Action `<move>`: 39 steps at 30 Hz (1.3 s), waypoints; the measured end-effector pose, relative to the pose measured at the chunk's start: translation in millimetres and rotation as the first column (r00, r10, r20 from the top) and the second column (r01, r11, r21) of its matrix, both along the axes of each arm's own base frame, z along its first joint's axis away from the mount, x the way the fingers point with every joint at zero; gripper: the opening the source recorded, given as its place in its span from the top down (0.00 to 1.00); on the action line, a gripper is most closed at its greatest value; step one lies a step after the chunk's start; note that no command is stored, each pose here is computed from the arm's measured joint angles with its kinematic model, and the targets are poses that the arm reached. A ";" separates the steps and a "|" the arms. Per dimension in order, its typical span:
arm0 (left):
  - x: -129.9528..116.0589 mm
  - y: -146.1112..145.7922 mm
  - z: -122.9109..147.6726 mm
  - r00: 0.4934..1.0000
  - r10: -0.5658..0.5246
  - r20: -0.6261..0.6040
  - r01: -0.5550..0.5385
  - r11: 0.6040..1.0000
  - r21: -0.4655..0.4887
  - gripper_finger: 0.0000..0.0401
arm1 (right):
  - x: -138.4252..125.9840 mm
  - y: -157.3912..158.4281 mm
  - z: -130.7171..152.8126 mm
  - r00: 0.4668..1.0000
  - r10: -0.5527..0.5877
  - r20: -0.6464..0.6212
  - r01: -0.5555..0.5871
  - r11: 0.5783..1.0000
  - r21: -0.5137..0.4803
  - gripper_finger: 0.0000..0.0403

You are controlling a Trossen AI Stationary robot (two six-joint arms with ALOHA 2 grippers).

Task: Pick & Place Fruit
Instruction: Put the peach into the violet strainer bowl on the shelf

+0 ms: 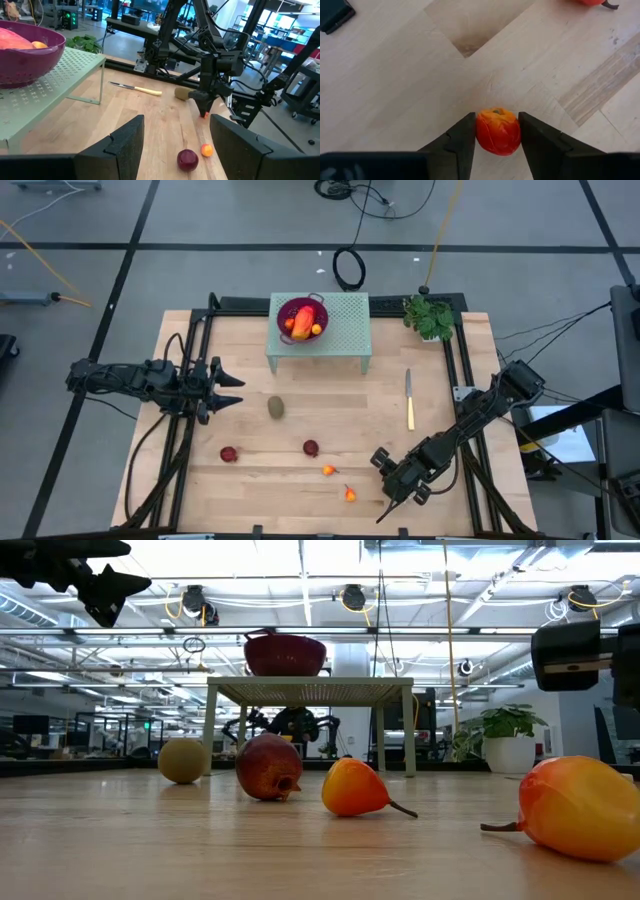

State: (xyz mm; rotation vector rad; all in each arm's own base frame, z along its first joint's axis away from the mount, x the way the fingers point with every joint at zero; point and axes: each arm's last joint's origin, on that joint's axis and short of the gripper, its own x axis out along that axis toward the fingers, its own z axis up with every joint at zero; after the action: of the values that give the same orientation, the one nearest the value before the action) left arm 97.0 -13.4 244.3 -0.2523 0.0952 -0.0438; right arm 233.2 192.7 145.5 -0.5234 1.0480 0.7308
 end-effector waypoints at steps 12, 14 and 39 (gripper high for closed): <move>0.0 0.0 0.0 1.000 0.000 0.000 0.000 1.000 0.000 0.43 | 0.7 0.1 0.3 1.000 0.000 0.006 0.000 1.000 0.004 0.69; 0.0 0.0 0.0 1.000 0.000 0.000 0.000 1.000 0.000 0.43 | 1.4 -0.7 0.3 1.000 -0.003 0.006 0.003 1.000 0.004 0.69; 0.0 0.0 0.0 1.000 0.000 0.000 0.000 1.000 0.000 0.43 | 84.1 -61.6 58.3 0.933 -0.255 0.252 0.258 0.966 0.024 0.69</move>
State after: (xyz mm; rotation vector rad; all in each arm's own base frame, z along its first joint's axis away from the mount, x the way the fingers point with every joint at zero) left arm 97.0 -13.4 244.2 -0.2526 0.0953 -0.0438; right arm 317.3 131.1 203.7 -0.4634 0.8597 0.4149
